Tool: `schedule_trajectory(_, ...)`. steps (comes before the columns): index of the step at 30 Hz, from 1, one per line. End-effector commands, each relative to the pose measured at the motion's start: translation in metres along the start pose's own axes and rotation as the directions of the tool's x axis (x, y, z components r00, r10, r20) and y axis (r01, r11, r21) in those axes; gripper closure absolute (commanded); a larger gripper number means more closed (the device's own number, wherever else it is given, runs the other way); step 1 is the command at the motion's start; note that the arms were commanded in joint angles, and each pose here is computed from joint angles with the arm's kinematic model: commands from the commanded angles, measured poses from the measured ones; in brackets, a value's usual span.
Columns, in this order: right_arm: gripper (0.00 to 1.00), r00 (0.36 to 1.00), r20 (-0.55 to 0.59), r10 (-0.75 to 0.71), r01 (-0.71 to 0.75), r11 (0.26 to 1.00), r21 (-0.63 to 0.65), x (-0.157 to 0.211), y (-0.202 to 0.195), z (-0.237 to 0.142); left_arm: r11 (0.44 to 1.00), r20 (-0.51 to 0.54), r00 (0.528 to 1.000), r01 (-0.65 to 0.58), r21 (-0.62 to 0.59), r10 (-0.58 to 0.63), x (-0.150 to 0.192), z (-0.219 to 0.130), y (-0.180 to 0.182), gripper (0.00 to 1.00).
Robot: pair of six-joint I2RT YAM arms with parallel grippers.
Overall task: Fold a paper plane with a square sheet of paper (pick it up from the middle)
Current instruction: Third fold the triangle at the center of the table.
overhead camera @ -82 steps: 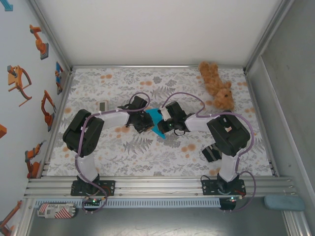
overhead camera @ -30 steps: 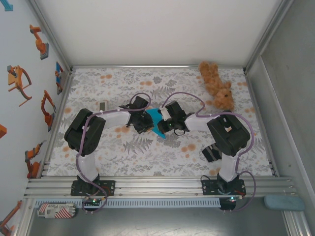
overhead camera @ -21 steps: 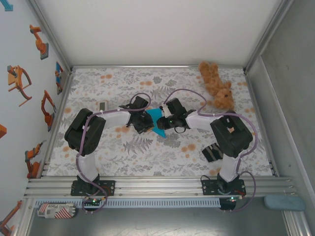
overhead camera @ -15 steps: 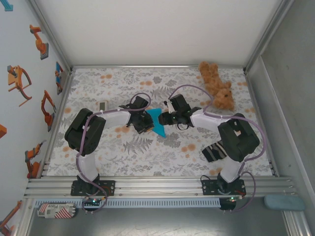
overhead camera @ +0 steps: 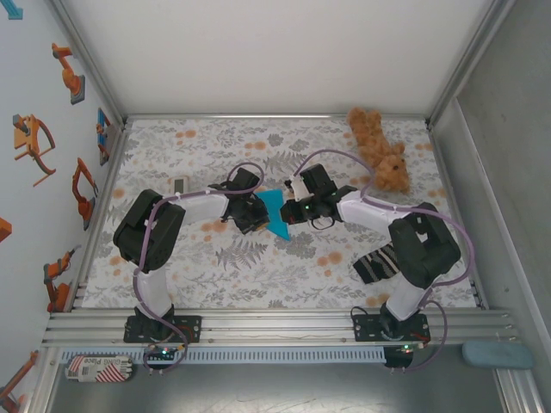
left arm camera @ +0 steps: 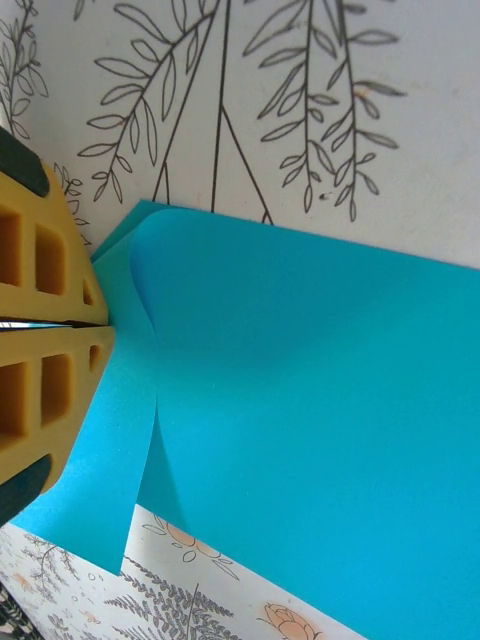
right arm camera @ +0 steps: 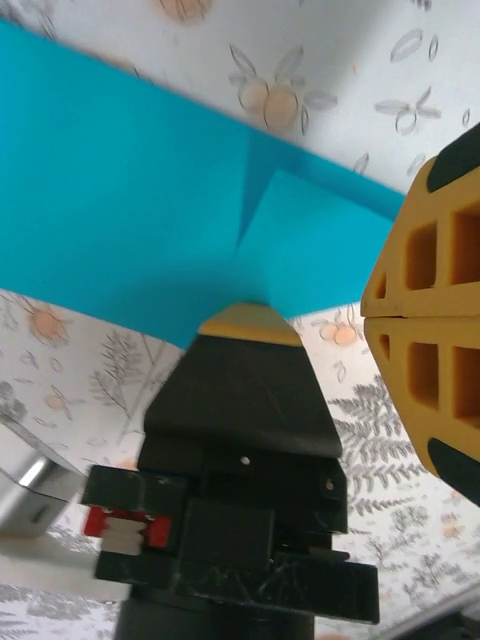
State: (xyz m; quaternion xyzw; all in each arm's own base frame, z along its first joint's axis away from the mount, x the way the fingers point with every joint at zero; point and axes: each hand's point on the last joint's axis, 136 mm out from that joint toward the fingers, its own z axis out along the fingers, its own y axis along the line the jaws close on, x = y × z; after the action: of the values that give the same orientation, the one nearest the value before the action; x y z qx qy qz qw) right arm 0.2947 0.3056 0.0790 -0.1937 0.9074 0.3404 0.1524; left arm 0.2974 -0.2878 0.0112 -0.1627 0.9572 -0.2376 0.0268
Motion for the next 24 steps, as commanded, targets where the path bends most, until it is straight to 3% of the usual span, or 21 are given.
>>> schedule_trajectory(1, 1.0, 0.996, -0.094, 0.009, -0.016, 0.997, -0.072, 0.016, 0.015, 0.014, 0.979, -0.039, 0.997, 0.054, -0.195, -0.063, 0.016, 0.021, 0.053, 0.92)
schedule_trajectory(24, 1.0, 0.976, -0.212, 0.05, -0.048, 0.999, 0.015, 0.035, -0.005, 0.047, 0.982, -0.057, 0.998, 0.029, -0.184, -0.04, 0.017, 0.021, 0.049, 0.92)
